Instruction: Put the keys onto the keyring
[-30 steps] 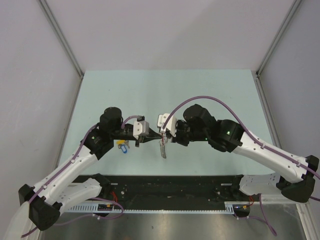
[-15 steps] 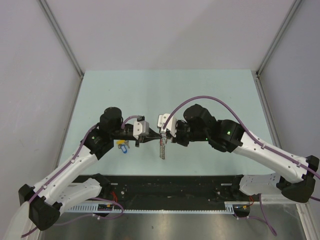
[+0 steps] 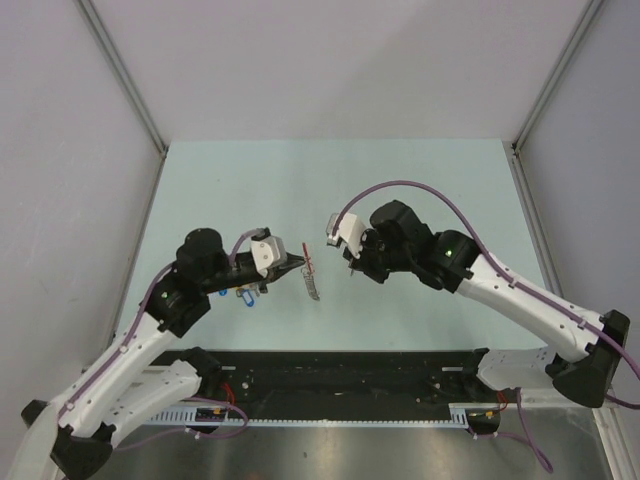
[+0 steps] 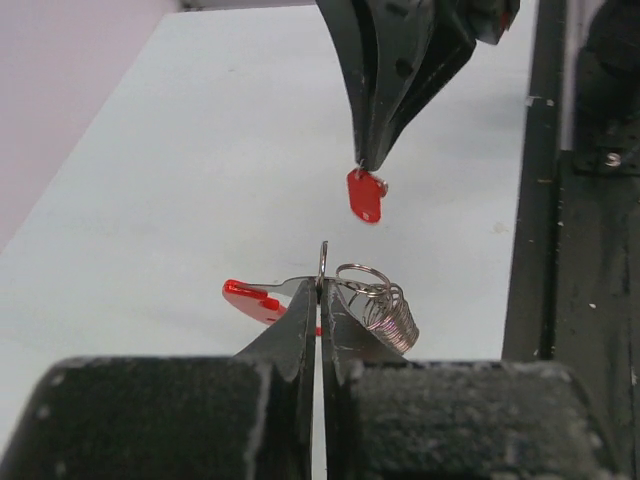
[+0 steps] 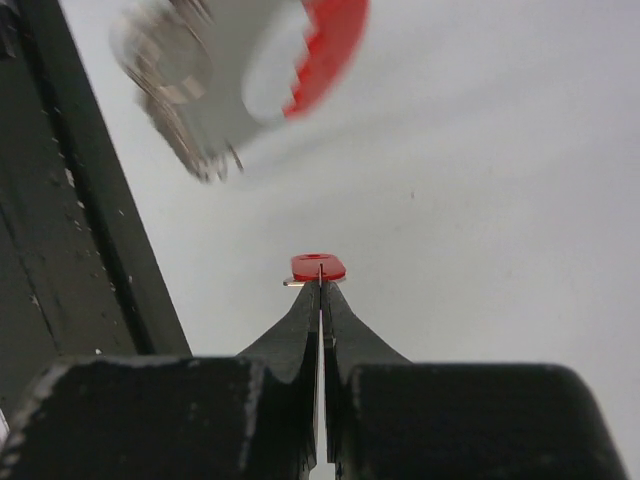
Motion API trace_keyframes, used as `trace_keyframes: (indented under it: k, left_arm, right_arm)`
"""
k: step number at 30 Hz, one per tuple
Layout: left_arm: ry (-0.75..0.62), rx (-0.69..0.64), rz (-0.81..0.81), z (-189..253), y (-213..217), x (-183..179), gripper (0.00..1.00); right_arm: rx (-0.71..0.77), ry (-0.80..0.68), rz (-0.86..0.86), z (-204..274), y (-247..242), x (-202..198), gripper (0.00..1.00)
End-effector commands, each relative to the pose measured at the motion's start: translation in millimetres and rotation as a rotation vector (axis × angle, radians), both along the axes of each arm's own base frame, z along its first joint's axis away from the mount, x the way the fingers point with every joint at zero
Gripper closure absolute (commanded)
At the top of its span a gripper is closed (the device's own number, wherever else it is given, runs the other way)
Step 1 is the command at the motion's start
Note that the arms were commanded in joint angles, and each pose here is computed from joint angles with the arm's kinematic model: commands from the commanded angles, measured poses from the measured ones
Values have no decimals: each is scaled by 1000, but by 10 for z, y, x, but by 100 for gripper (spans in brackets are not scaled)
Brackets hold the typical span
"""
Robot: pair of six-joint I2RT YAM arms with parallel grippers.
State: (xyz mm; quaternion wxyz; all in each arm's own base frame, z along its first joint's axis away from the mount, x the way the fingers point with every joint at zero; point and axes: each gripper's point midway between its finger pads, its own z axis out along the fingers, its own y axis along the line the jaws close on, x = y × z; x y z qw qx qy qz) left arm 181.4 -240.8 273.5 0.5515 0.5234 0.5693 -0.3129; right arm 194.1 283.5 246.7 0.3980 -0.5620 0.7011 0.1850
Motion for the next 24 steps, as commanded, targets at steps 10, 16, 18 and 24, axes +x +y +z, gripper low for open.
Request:
trace_keyframes:
  k: [10,16,18,24]
  left_arm:
    - [48,-116,541,-136,802,186,100]
    - [18,-174,571,6,894,146,100]
    - [14,-179,571,23,902,138,100]
    - [12,-175,592,18,953,155,100]
  right_arm:
    - [-416,191,-316,-1003,-781,322,100]
    - [-532,232,-327,-1346,-807,404,100]
    - [-537,246,-307,-1446,-741,424,100]
    - [-631,267,-286,-1813,-644,495,100]
